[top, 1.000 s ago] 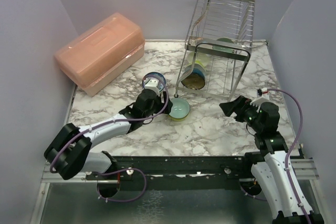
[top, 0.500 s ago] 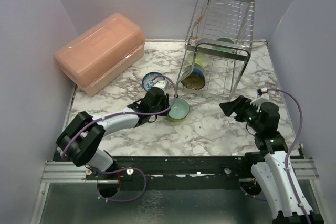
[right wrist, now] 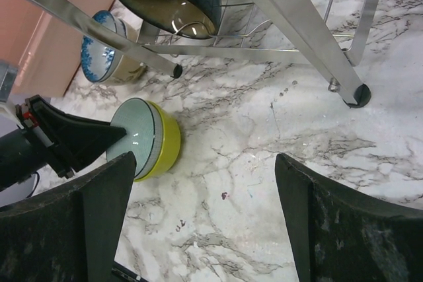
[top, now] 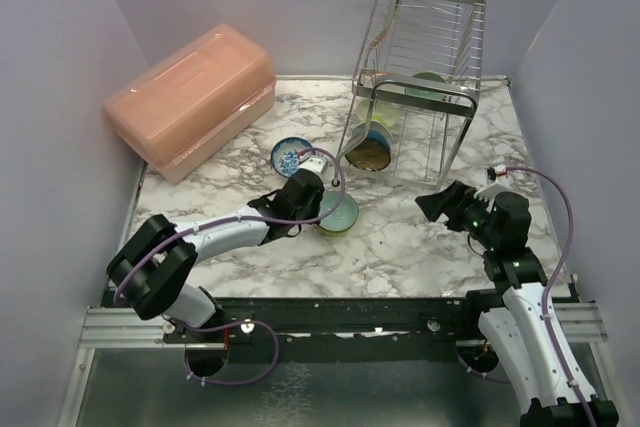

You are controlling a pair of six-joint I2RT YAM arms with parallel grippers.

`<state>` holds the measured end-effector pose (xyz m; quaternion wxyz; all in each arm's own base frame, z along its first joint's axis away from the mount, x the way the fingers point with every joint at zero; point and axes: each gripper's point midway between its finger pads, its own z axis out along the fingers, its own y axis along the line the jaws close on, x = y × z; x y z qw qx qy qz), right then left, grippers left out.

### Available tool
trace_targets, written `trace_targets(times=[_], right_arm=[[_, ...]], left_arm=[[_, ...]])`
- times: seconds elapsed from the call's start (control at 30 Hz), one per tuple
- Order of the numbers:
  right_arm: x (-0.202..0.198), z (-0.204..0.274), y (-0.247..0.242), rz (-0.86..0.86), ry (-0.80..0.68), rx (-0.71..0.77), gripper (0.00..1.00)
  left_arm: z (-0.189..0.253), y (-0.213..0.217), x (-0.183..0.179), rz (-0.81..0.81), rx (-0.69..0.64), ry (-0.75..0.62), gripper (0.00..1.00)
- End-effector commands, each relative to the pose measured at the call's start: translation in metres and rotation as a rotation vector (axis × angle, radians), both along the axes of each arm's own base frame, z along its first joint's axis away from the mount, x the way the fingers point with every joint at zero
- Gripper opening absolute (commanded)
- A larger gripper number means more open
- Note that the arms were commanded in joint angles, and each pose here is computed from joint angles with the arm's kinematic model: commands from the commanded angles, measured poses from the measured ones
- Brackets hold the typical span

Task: Load the bowls into the dish rack
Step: Pick up the bowl from the center of the board.

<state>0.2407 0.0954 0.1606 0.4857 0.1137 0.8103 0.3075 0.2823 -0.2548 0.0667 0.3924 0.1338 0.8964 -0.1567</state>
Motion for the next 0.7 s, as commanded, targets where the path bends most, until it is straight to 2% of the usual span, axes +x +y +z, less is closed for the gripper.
trace_targets(times=[0.0,0.13,0.27,0.5,0.67], right_arm=[[-0.001,-0.003,0.009,0.052,-0.005,0.014,0.90],[-0.002,-0.008,0.014,0.084,0.007,0.029,0.89],[-0.003,-0.012,0.020,0.120,0.025,0.041,0.88],[-0.007,-0.005,0.034,0.236,-0.009,0.060,0.88],[-0.012,0.000,0.045,0.316,-0.035,0.079,0.89]], left_arm=[[0.016,0.012,0.002,0.022,0.085,-0.073,0.17],[0.028,0.007,-0.001,0.007,0.087,-0.115,0.05],[0.042,0.003,-0.001,0.023,0.080,-0.150,0.00],[0.074,-0.002,-0.002,0.056,0.018,-0.219,0.00],[0.089,-0.012,-0.005,0.007,-0.013,-0.271,0.00]])
